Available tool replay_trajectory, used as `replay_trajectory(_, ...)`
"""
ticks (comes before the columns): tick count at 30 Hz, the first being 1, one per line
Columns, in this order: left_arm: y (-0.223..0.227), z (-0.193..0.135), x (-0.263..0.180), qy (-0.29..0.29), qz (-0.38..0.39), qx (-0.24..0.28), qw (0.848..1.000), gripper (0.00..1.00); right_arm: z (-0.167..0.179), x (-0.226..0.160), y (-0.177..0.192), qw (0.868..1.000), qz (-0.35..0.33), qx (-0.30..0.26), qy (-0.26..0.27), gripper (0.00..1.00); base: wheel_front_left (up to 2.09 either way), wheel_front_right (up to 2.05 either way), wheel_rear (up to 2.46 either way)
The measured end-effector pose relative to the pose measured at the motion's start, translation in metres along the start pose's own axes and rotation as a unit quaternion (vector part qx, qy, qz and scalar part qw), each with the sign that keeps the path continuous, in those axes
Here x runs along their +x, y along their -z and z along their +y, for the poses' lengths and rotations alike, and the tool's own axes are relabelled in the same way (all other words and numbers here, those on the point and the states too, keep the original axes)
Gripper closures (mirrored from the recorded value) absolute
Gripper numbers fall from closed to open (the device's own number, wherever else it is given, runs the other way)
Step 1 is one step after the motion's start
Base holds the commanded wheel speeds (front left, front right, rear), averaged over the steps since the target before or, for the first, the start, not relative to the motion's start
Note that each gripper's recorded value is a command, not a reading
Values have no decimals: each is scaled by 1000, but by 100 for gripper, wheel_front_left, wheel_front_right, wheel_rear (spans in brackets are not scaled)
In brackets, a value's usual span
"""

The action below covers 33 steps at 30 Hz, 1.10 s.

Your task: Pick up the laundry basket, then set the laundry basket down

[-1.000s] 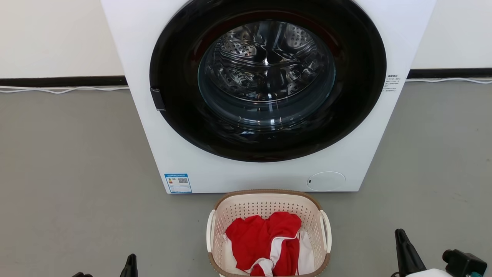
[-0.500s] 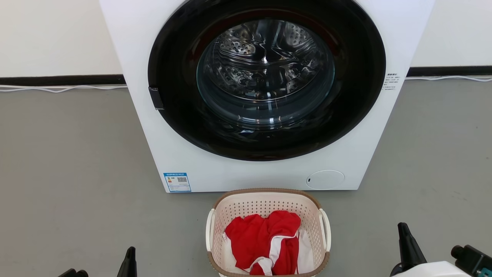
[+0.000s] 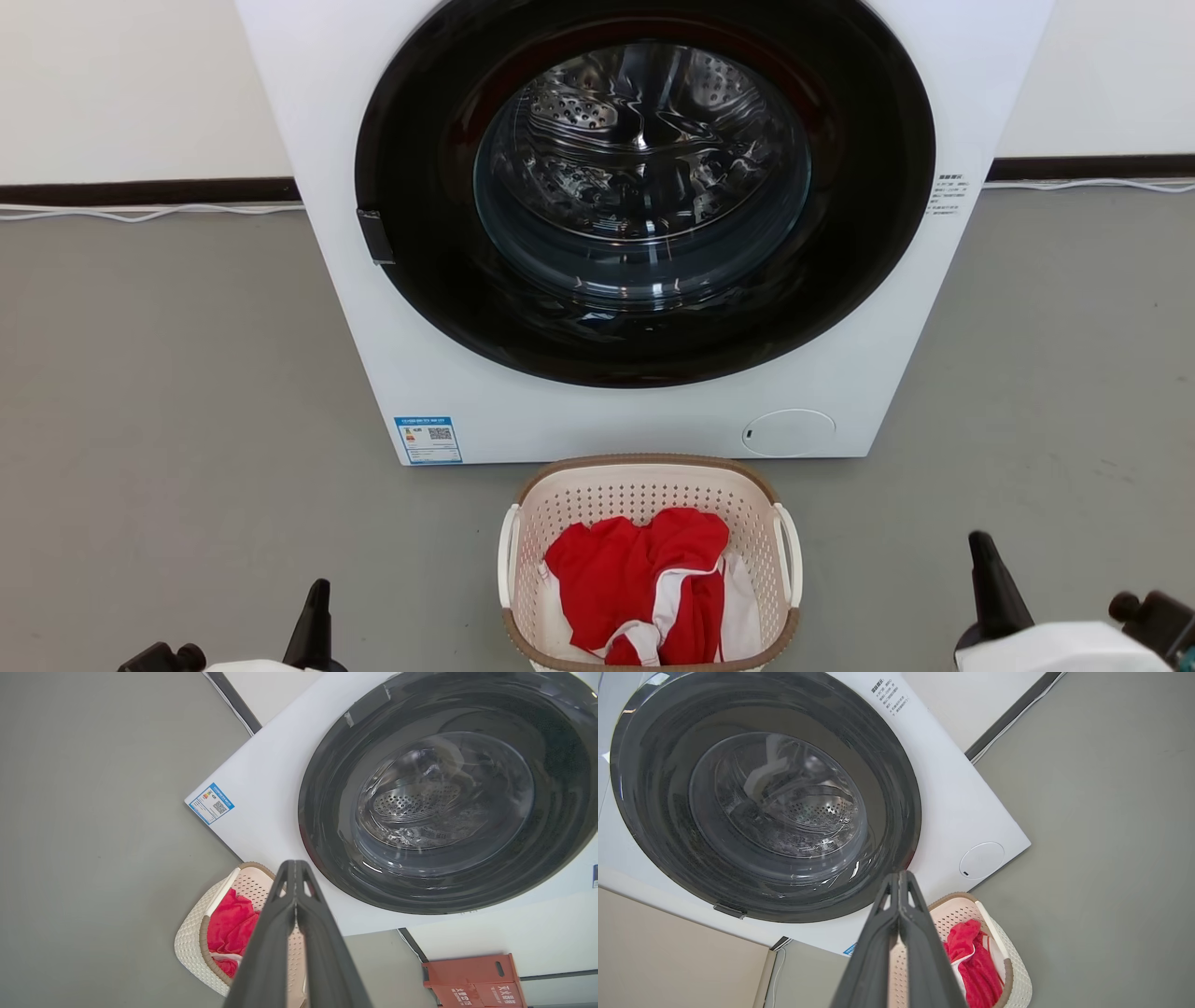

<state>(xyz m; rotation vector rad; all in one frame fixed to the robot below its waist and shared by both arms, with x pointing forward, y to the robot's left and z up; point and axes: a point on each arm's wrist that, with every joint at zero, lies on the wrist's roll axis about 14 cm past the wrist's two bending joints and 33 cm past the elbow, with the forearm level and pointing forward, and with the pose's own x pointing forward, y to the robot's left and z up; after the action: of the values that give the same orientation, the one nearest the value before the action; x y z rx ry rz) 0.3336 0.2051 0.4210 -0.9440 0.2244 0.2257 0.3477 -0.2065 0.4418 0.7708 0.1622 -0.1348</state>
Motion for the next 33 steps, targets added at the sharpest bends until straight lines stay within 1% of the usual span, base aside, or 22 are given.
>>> replay_trajectory(14, -3, -14, 7, 21, 7, -68, 997, 100, 5, 6, -7, 996, -4, 90, -4, 100, 0, 0, 0)
replay_trajectory(16, -4, -14, 7, 21, 6, -73, 997, 100, 6, 7, -8, 995, -7, 96, -6, 100, 0, 0, 0)
replay_trajectory(18, -4, -15, 7, 22, 8, -90, 996, 100, 6, 7, -9, 993, -5, 116, -6, 100, 0, 0, 0)
replay_trajectory(27, -6, -22, 10, 35, 11, -128, 991, 100, 7, 7, -11, 986, -6, 165, -8, 100, 0, 0, 0)
replay_trajectory(33, -9, -30, 13, 47, 12, -158, 986, 100, 12, 11, -15, 979, -8, 203, -15, 100, 0, 0, 0)
